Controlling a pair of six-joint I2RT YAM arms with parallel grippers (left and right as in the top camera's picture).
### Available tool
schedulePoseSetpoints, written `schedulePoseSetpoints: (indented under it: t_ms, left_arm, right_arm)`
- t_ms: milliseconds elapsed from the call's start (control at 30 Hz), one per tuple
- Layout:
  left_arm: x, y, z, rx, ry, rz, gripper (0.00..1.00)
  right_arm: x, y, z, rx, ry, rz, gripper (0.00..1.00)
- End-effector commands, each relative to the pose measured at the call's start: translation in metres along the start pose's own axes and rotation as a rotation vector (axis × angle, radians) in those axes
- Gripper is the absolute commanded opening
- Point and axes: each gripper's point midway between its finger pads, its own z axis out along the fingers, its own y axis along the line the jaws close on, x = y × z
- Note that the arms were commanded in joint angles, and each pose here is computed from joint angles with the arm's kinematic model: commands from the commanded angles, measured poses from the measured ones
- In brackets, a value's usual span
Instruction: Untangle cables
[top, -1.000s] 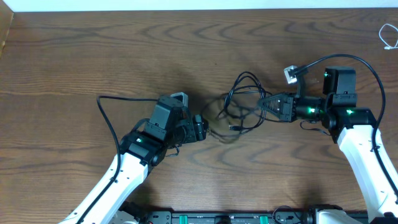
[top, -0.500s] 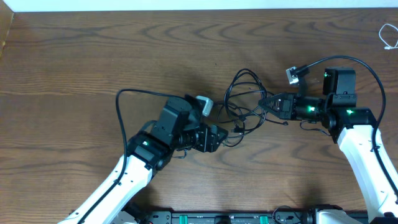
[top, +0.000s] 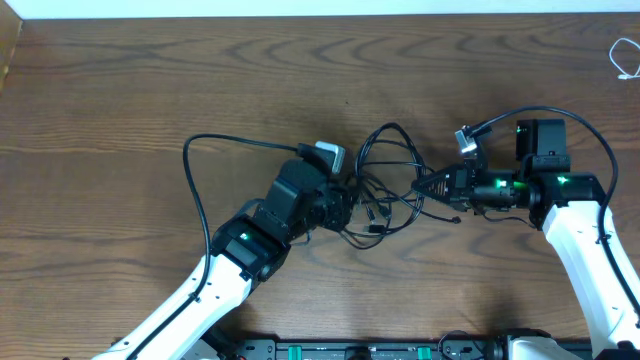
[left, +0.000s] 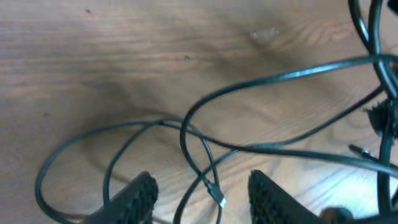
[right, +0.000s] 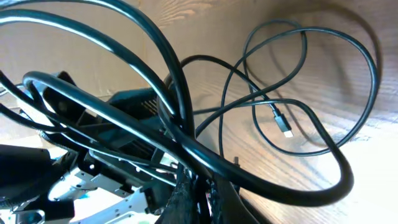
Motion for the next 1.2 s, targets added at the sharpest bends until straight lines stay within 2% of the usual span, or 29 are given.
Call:
schedulePoseSetpoints:
  t_ms: [0, 67, 100, 133, 167, 300, 367, 500, 567, 667, 733, 767, 833, 867, 1000, 1067, 1167]
  left_arm:
    - [-0.012, -0.002, -0.003, -0.003, -0.046, 0.004, 0.50]
    - [-0.016, -0.004, -0.003, 0.003, -0.060, 0.006, 0.49]
    - [-0.018, -0.005, -0.003, 0.007, -0.068, 0.007, 0.44]
    - [-0.021, -0.006, -0.003, 0.012, -0.080, 0.009, 0.30]
    - [-0.023, -0.007, -0.003, 0.017, -0.090, 0.010, 0.08]
    - [-0.027, -0.015, -0.004, 0.053, -0.103, 0.010, 0.08]
    - [-0.026, -0.020, -0.004, 0.088, -0.092, -0.062, 0.08]
    - [-0.023, -0.018, -0.004, 0.092, -0.069, -0.308, 0.07]
    - [-0.021, -0.022, -0.004, 0.115, -0.051, -0.351, 0.08]
    - [-0.014, -0.024, -0.004, 0.124, -0.018, -0.285, 0.07]
    - [0.007, -0.011, -0.003, 0.057, 0.054, -0.247, 0.08]
    - [0.012, -0.005, -0.003, 0.023, 0.066, -0.252, 0.08]
    - [0.018, 0.007, -0.004, -0.039, 0.077, -0.257, 0.08]
    - [0.020, 0.012, -0.004, -0.071, 0.078, -0.258, 0.07]
    - [0.021, 0.021, -0.005, -0.118, 0.069, -0.256, 0.08]
    - [0.019, 0.021, -0.005, -0.118, 0.063, -0.256, 0.07]
    - [0.019, 0.021, -0.005, -0.117, 0.062, -0.255, 0.07]
  right_arm:
    - [0.006, 0.017, -0.002, -0.070, 0.027, -0.011, 0.01]
    - [0.007, 0.017, -0.002, -0.069, 0.030, -0.003, 0.01]
    - [0.008, 0.016, -0.002, -0.066, 0.033, 0.003, 0.01]
    - [0.009, 0.016, -0.002, -0.065, 0.035, 0.008, 0.01]
    - [0.010, 0.016, -0.002, -0.065, 0.037, 0.011, 0.01]
    - [0.011, 0.012, -0.002, -0.049, 0.038, 0.026, 0.01]
    - [0.010, 0.003, -0.002, 0.001, 0.026, 0.041, 0.01]
    - [0.013, -0.020, -0.003, 0.130, 0.009, 0.117, 0.02]
    - [0.011, -0.028, -0.005, 0.176, -0.007, 0.117, 0.04]
    - [0.000, -0.066, -0.016, 0.400, -0.096, 0.147, 0.04]
    - [-0.006, -0.106, -0.041, 0.655, -0.212, 0.256, 0.03]
    - [-0.007, -0.116, -0.050, 0.727, -0.244, 0.280, 0.04]
    - [-0.008, -0.131, -0.065, 0.839, -0.298, 0.308, 0.10]
    - [-0.010, -0.138, -0.076, 0.907, -0.328, 0.305, 0.20]
    - [-0.012, -0.138, -0.076, 0.917, -0.306, 0.248, 0.36]
    - [-0.010, -0.125, -0.060, 0.818, -0.217, 0.132, 0.59]
    - [-0.001, -0.083, -0.025, 0.519, -0.047, -0.133, 0.80]
